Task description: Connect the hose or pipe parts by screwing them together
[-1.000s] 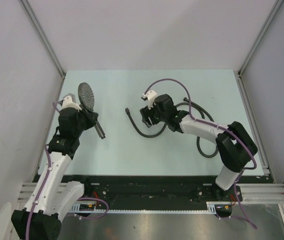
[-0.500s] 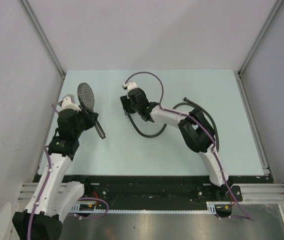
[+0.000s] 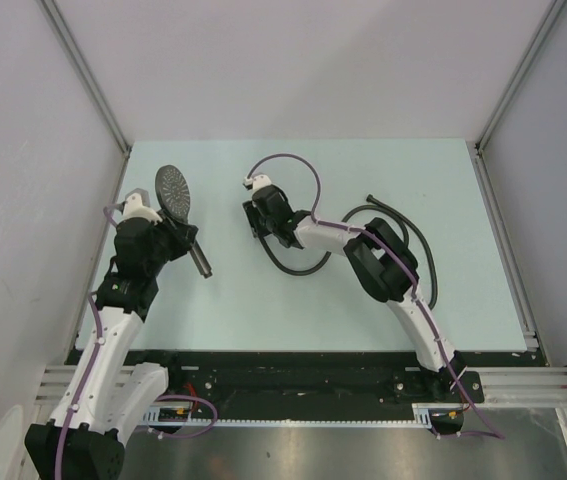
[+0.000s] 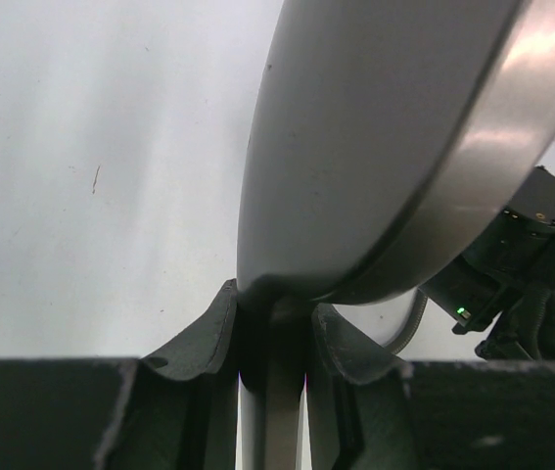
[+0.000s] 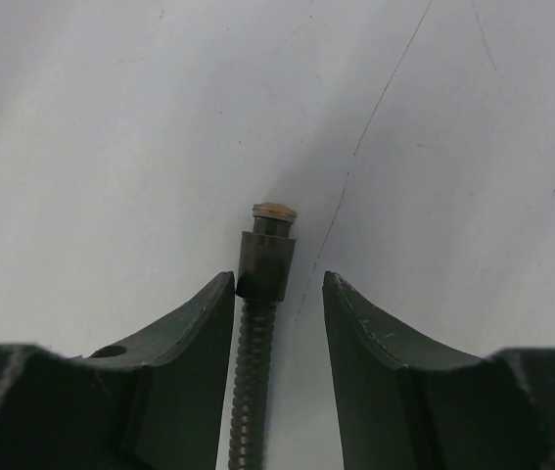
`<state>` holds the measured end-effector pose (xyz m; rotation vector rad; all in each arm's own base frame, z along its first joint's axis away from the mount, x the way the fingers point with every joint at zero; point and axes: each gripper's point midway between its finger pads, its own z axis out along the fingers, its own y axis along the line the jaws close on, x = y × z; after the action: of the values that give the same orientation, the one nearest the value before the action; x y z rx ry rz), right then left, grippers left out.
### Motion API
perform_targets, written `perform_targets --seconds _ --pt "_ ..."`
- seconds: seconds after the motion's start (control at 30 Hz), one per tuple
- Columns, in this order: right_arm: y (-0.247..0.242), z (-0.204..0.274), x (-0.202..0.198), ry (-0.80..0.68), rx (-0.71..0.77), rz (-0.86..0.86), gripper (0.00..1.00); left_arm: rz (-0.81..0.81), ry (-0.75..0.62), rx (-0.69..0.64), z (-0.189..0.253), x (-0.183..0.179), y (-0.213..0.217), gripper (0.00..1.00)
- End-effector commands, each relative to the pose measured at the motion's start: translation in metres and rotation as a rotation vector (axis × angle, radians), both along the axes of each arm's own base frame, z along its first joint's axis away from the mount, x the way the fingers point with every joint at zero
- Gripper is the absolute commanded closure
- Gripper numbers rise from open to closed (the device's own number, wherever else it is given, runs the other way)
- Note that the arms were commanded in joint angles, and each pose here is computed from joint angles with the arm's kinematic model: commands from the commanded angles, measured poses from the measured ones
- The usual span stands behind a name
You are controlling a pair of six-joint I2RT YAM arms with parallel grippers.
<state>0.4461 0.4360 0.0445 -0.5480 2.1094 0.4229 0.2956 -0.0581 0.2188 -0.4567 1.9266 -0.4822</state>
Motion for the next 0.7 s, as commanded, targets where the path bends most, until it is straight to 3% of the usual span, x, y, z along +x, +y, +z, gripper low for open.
perform_targets --seconds 0.0,0.67 --pt "0.0095 0.0089 0.0139 -0.038 0.034 -0.027 0.56 -0.001 -0.116 -0.034 0.0312 0.0065 -0.0013 1.0" --pt "0.01 0.0014 0.0156 -0.014 -0.018 -0.081 0.62 0.002 -0.118 -0.036 0.0319 0.0074 0.0001 1.0"
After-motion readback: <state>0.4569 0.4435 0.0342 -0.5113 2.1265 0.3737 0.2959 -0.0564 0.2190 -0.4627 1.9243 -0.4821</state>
